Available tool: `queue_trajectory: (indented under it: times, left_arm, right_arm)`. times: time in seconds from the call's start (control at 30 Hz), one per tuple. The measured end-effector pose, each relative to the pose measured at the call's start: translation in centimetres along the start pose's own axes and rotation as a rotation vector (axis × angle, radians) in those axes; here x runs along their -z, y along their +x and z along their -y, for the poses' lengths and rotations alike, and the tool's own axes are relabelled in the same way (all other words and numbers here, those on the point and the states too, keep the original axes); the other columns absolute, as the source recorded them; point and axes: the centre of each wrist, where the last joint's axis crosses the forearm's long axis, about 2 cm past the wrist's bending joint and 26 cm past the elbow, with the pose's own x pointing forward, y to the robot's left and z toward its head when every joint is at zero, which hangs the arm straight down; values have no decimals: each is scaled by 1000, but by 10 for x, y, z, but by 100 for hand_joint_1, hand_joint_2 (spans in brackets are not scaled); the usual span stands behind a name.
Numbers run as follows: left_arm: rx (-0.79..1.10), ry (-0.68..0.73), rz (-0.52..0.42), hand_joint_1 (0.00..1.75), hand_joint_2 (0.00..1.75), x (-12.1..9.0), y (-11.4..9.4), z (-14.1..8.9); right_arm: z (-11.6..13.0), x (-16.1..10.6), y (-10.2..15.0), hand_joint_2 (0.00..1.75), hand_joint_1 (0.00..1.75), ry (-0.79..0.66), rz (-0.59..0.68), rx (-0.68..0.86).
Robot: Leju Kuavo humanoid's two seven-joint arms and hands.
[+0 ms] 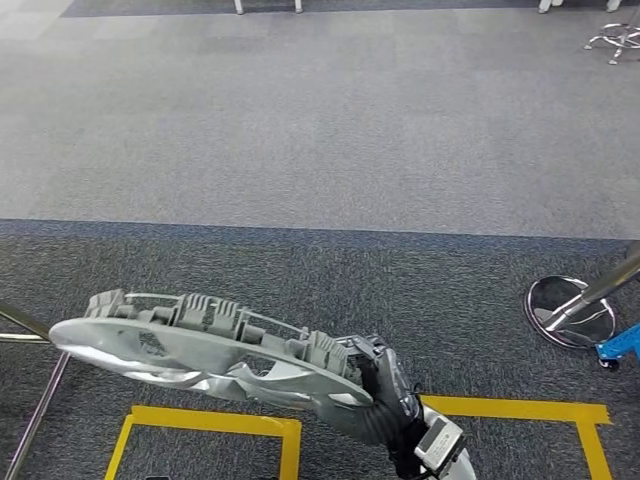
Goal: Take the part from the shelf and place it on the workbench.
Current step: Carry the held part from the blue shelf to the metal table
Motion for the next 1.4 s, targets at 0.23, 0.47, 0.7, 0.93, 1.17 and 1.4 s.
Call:
queue_trajectory:
  times: [0.23,0.47,0.7,0.93,1.17,1.4]
  left_arm:
    - [18,-1,21,0,175,5,4,-4]
    - [36,-7,36,0,175,8,7,-6]
    - [43,-16,39,0,175,8,7,-7]
    - [53,-21,38,0,175,8,6,-7]
    - [60,-27,36,0,175,7,6,-6]
    - [79,-36,42,0,175,9,9,-6]
  right_arm:
    - [-12,21,-4,175,175,87,47,0]
    - [-20,34,-8,175,175,138,66,5]
    - [-26,36,-11,175,175,168,55,7]
    - [-26,39,-11,175,175,173,61,-1]
    - [-28,39,-11,175,175,178,60,-6]
    - [-25,37,-12,175,175,185,58,-45]
